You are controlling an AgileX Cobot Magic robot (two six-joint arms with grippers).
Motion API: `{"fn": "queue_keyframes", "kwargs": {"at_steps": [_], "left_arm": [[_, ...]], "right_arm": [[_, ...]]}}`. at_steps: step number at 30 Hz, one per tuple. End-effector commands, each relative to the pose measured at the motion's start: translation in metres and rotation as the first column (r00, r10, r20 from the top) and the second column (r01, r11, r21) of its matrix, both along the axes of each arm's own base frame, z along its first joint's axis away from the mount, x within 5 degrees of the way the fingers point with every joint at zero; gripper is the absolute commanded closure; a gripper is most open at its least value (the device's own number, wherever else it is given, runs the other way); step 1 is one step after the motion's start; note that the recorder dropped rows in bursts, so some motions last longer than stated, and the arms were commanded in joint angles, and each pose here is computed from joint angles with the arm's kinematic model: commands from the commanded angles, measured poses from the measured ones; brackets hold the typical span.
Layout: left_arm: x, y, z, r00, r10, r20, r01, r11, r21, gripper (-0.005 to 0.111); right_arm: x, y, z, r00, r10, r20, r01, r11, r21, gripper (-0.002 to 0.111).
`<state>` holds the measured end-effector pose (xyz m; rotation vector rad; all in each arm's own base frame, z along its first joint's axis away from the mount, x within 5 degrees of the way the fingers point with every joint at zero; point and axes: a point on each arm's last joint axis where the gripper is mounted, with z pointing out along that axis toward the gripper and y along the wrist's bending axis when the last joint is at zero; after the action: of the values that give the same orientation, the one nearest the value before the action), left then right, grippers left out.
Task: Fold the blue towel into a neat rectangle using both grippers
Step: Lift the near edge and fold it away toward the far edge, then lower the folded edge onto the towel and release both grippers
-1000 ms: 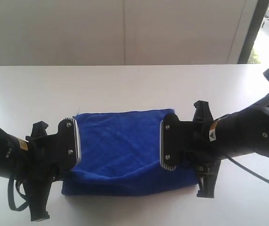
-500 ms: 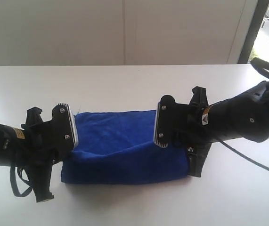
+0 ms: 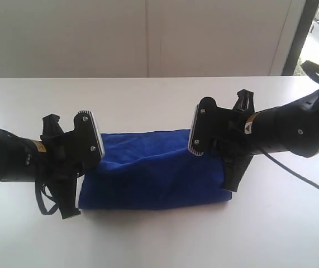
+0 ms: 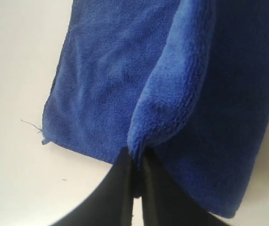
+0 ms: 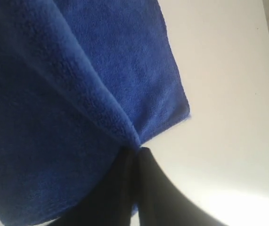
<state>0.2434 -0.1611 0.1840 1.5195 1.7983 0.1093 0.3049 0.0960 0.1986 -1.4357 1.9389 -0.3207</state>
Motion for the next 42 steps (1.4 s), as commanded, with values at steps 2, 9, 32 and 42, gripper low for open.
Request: {"fn": "queue_keyframes", "kwargs": {"at_steps": [2, 9, 32, 42], "left_arm": [[0.013, -0.003, -0.004, 1.0, 0.019, 0.004, -0.019, 1.0, 0.0, 0.107], [0.034, 0.011, -0.009, 0.995, 0.099, 0.025, -0.099, 0.995, -0.003, 0.107], [0.091, 0.001, -0.032, 0.993, 0.114, 0.043, -0.115, 0.993, 0.033, 0.107], [0.106, -0.001, -0.024, 0.987, 0.13, 0.09, -0.131, 0.991, 0.008, 0.107]], "right_arm": [[0.018, 0.002, -0.004, 1.0, -0.024, 0.011, 0.024, 1.0, 0.018, 0.108], [0.041, 0.002, -0.011, 0.999, -0.041, 0.012, 0.04, 0.999, 0.018, 0.108], [0.093, -0.008, -0.034, 0.994, -0.102, 0.034, 0.101, 0.994, 0.03, 0.108], [0.107, -0.005, -0.044, 0.994, -0.105, 0.028, 0.105, 0.994, 0.031, 0.108]]}}
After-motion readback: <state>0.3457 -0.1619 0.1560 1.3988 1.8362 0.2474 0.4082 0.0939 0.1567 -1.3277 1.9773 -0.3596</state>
